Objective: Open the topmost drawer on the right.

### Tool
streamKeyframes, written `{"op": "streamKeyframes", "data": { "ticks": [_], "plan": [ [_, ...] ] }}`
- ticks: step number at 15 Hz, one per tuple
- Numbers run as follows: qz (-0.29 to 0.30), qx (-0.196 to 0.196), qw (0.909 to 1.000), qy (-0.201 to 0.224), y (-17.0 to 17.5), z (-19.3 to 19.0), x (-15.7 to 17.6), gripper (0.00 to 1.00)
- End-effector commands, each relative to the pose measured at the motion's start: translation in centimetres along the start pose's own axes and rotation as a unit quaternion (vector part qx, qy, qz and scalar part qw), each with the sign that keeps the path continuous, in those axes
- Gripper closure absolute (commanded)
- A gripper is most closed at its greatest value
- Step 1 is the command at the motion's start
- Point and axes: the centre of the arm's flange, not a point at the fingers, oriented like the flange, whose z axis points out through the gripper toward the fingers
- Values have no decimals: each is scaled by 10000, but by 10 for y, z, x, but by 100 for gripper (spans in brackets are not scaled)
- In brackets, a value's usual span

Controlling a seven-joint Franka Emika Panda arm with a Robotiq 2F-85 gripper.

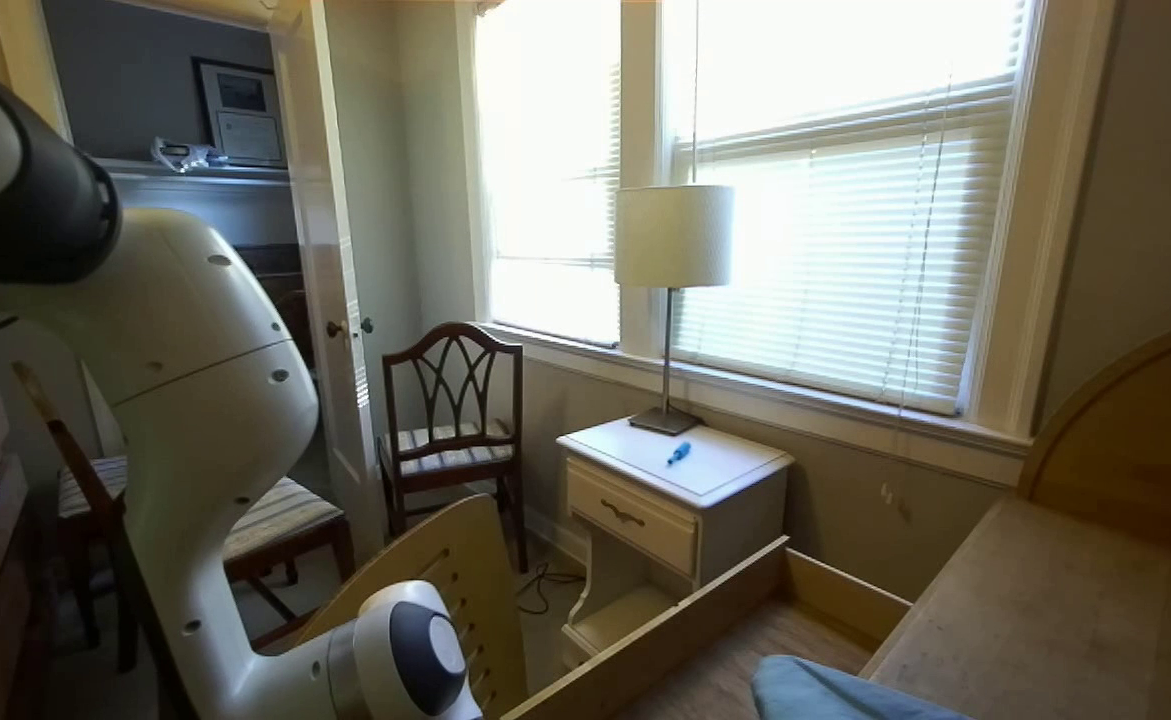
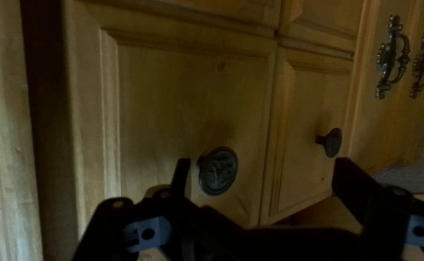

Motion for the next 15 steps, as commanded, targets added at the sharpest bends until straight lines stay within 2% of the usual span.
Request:
{"op": "streamKeyframes", "data": {
  "ticks": [1, 5, 6, 8, 10, 11, 15],
  "plan": [
    [-81, -285, 9995, -103, 5, -1, 2, 0],
    [-102, -543, 9982, -230, 3, 3, 2, 2],
    [-114, -580, 9979, -252, 3, 4, 3, 26],
    [-146, -652, 9974, -258, 1, 5, 4, 31],
    [-206, -780, 9965, -215, -1, 9, 10, 47],
    [-266, -835, 9960, -185, -4, 10, 13, 17],
    [-525, -1227, 9906, -302, -20, 15, 19, 1]
  ]
}}
